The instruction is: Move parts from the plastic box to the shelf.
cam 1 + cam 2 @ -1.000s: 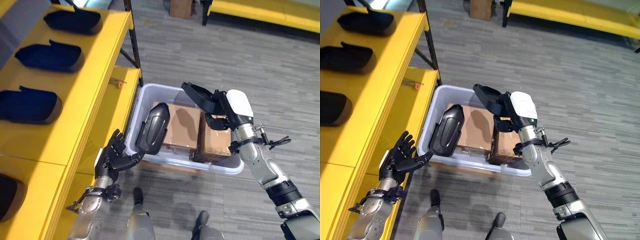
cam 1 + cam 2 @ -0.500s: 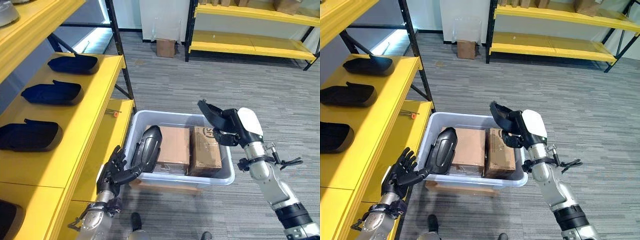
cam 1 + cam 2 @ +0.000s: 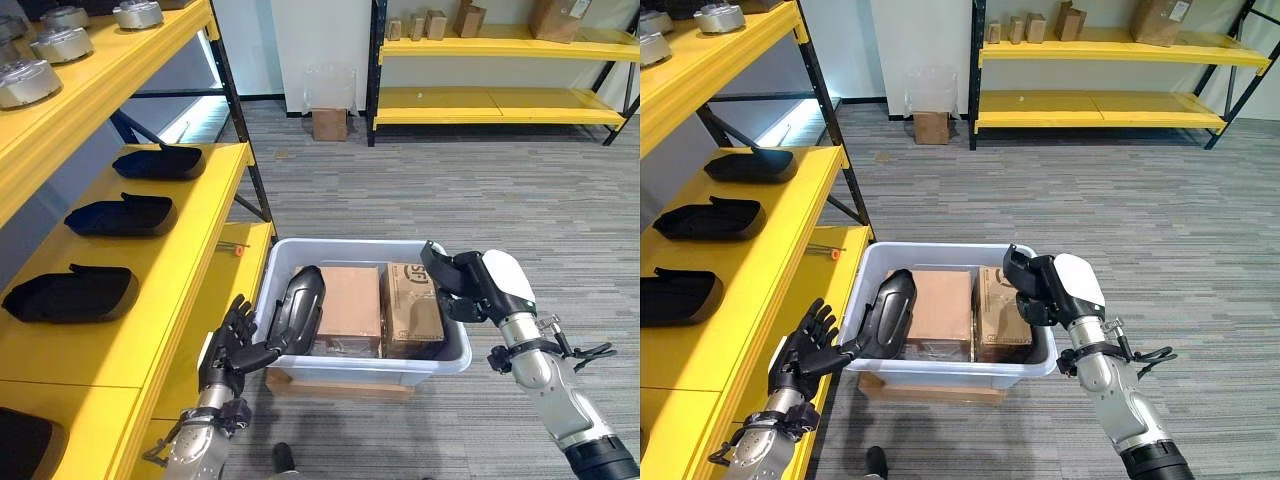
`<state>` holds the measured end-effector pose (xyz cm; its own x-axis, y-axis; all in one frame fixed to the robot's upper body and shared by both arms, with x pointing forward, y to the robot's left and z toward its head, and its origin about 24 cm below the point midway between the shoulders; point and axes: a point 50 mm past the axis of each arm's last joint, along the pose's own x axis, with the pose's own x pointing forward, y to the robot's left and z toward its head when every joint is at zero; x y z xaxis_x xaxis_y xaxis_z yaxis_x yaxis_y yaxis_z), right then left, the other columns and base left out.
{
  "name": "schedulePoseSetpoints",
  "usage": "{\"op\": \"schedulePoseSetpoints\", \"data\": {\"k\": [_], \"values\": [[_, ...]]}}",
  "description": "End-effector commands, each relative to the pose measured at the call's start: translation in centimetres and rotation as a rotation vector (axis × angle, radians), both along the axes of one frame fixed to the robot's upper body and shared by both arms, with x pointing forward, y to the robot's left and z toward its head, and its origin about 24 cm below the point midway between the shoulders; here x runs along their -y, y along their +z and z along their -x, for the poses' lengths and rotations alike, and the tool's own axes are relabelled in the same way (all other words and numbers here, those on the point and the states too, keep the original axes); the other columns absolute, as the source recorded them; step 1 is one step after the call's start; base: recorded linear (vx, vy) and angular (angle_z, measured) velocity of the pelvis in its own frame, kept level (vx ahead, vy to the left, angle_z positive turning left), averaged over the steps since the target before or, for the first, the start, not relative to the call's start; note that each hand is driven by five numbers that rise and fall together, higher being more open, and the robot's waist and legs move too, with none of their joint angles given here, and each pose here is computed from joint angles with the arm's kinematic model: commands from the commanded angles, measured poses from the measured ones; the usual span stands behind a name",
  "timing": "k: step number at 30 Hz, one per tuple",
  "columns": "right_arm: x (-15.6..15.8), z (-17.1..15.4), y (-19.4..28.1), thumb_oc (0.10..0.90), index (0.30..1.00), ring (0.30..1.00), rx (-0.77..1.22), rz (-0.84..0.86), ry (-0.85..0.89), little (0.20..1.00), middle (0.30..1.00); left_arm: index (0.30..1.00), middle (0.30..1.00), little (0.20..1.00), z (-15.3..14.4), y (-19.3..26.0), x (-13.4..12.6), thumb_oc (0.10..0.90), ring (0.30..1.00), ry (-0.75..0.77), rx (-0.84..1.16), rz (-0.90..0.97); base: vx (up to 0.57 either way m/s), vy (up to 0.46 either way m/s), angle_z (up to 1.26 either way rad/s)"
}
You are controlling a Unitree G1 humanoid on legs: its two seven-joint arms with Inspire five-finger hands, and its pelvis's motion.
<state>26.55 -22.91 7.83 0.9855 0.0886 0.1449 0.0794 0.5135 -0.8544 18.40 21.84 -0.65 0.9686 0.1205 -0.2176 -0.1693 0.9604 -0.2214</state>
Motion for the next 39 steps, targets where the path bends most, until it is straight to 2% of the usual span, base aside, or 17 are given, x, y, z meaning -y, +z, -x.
{"op": "schedulePoseSetpoints", "data": {"k": [1, 8, 19, 23, 27, 39], "values": [[-1.8, -1.2, 9.9, 0.400, 0.300, 0.300, 0.456, -0.018, 0.138, 0.300, 0.300, 1.000, 1.000, 1.000, -2.1, 4.4, -0.9, 0.900, 1.000, 0.011, 0.236, -0.060, -0.10, -0.175, 0.02], [-4.4, -2.2, 13.5, 0.400, 0.300, 0.300, 0.580, 0.035, 0.260, 0.300, 0.300, 1.000, 1.000, 1.000, -1.0, 3.8, -1.6, 0.900, 1.000, 0.072, 0.209, -0.038, -0.11, -0.195, -0.12], [-3.5, -1.9, 13.8, 0.400, 0.300, 0.300, 0.622, 0.104, 0.202, 0.300, 0.300, 1.000, 1.000, 1.000, -2.8, 3.6, 0.4, 0.900, 1.000, -0.030, 0.203, 0.006, -0.06, -0.134, 0.84], [-2.3, -1.1, 13.4, 0.400, 0.300, 0.300, 0.614, 0.097, 0.159, 0.300, 0.300, 1.000, 1.000, 1.000, -3.0, 3.9, 0.7, 0.900, 1.000, -0.066, 0.211, -0.008, 0.07, 0.109, 1.28], [-1.6, -0.7, 13.1, 0.400, 0.300, 0.300, 0.597, 0.093, 0.141, 0.300, 0.300, 1.000, 1.000, 1.000, -2.3, 3.4, 0.2, 0.900, 1.000, -0.058, 0.188, -0.012, 0.11, 0.202, 0.29], [-2.2, -0.1, 13.2, 0.400, 0.300, 0.300, 0.614, 0.119, 0.156, 0.300, 0.300, 1.000, 1.000, 1.000, -1.4, 3.0, -0.5, 0.900, 1.000, -0.037, 0.162, -0.036, 0.06, 0.181, 0.16]]}}
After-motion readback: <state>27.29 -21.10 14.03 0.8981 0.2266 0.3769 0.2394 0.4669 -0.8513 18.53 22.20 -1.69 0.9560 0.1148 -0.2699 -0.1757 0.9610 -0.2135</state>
